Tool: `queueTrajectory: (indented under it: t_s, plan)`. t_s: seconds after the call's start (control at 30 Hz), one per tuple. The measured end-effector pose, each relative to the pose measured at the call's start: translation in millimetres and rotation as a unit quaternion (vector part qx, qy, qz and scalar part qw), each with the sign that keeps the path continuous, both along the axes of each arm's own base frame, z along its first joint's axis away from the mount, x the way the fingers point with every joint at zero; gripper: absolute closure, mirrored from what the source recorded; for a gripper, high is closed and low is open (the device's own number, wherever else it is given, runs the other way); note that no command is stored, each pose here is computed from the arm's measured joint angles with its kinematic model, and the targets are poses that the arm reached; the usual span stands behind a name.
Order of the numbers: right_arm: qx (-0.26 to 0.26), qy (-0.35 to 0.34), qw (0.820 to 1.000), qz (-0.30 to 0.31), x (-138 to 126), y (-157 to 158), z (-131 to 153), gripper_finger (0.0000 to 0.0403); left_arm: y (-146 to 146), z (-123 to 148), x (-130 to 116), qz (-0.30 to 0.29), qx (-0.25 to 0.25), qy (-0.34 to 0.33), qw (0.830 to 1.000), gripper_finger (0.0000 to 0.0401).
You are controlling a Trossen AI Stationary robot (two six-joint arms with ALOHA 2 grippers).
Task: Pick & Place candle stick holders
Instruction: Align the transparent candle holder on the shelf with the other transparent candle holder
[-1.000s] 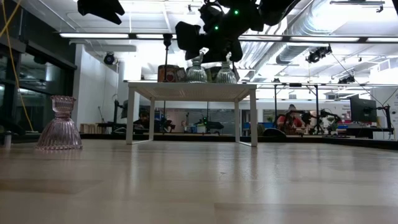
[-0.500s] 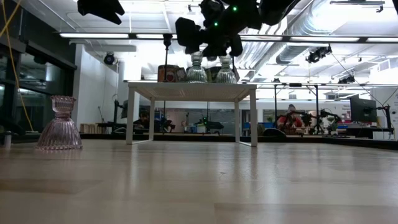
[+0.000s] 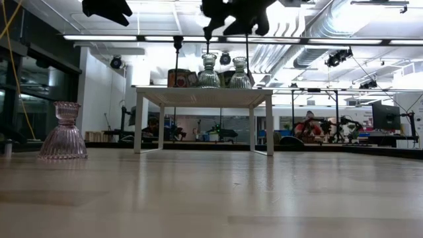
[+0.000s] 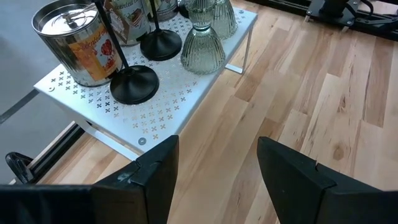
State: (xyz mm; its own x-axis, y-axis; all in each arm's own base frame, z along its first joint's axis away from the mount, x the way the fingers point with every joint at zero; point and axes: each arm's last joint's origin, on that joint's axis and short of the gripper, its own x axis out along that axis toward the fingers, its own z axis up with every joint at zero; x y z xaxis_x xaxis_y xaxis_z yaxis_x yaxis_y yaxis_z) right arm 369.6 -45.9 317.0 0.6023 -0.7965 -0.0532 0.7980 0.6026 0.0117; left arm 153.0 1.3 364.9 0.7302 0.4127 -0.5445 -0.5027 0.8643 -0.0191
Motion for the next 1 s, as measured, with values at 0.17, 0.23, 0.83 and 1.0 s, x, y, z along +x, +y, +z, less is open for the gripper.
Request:
queueTrajectory:
  t_s: [0.17,0.23,0.83,1.0]
  plan:
    - [-0.005,0.035,0.999,0.035,-10,15,9,0.0179,0,0,0,0.001,-0.001,-0.001,1.0,0.0189]
    - [-0.004,0.041,0.998,0.054,-12,22,11,0.0179,0,0,0,0.001,-0.002,-0.001,1.0,0.0189]
    - [0.068,0.115,0.979,0.153,-20,61,-45,0.0339,0,0,0,0.001,-0.002,-0.001,1.0,0.0189]
    - [0.089,0.102,0.977,0.162,-27,61,-69,0.0388,0,0,0,0.001,-0.002,-0.002,1.0,0.0189]
